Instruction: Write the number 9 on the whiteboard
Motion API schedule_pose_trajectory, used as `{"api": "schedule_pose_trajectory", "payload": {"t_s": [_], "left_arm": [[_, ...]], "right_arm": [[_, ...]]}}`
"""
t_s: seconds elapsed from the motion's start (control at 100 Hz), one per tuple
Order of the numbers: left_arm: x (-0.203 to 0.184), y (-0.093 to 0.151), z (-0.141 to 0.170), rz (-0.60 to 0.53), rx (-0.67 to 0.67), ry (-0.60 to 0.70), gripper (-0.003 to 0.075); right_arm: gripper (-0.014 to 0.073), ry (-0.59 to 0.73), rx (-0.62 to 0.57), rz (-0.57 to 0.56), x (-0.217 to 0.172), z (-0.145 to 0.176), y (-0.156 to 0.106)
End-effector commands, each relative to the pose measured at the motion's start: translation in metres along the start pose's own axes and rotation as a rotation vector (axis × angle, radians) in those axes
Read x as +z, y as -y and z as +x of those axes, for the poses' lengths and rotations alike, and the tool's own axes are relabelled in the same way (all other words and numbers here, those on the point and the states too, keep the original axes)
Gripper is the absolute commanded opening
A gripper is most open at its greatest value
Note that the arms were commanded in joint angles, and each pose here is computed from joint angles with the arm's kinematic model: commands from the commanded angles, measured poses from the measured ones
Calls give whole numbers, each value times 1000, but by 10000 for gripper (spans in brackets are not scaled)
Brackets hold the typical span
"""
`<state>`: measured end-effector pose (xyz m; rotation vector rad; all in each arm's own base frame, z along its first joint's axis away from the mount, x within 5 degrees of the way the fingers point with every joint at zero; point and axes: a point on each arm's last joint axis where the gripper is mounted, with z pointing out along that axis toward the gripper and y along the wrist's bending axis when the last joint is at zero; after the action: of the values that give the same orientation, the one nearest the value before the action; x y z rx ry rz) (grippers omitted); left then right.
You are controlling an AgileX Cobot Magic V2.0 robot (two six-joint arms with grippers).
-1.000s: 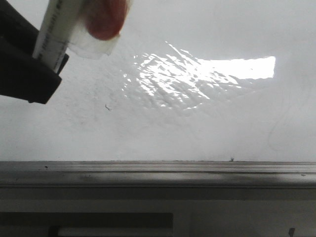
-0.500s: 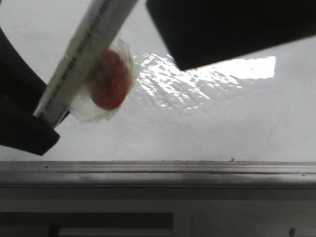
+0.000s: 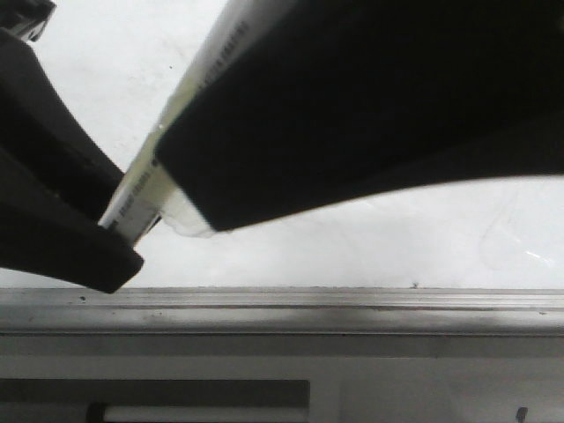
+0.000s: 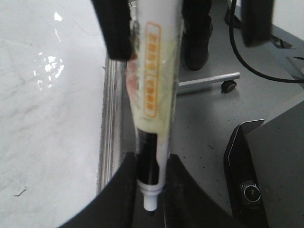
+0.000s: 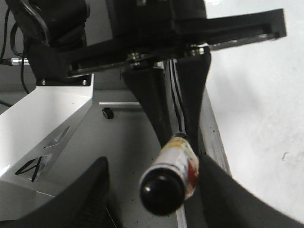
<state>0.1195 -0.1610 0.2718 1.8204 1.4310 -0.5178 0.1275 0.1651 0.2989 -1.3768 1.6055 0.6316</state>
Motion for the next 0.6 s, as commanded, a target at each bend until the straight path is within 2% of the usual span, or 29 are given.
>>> {"api": "schedule_pose_trajectory", "payload": {"t_s": [0.0, 0.37, 0.46, 0.59], "left_arm": [[-4, -6, -10, -42, -23, 53, -20], [-4, -6, -10, -40, -24, 52, -20], [-4, -6, -10, -40, -24, 52, -20], [-4, -6, -10, -40, -24, 52, -20]], "right_arm": [[359, 66, 8, 33, -2, -16, 3], [342, 94, 44, 46, 3, -20, 1], [282, 94, 45, 49, 3, -20, 1], [120, 91, 60, 36, 5, -19, 0]]}}
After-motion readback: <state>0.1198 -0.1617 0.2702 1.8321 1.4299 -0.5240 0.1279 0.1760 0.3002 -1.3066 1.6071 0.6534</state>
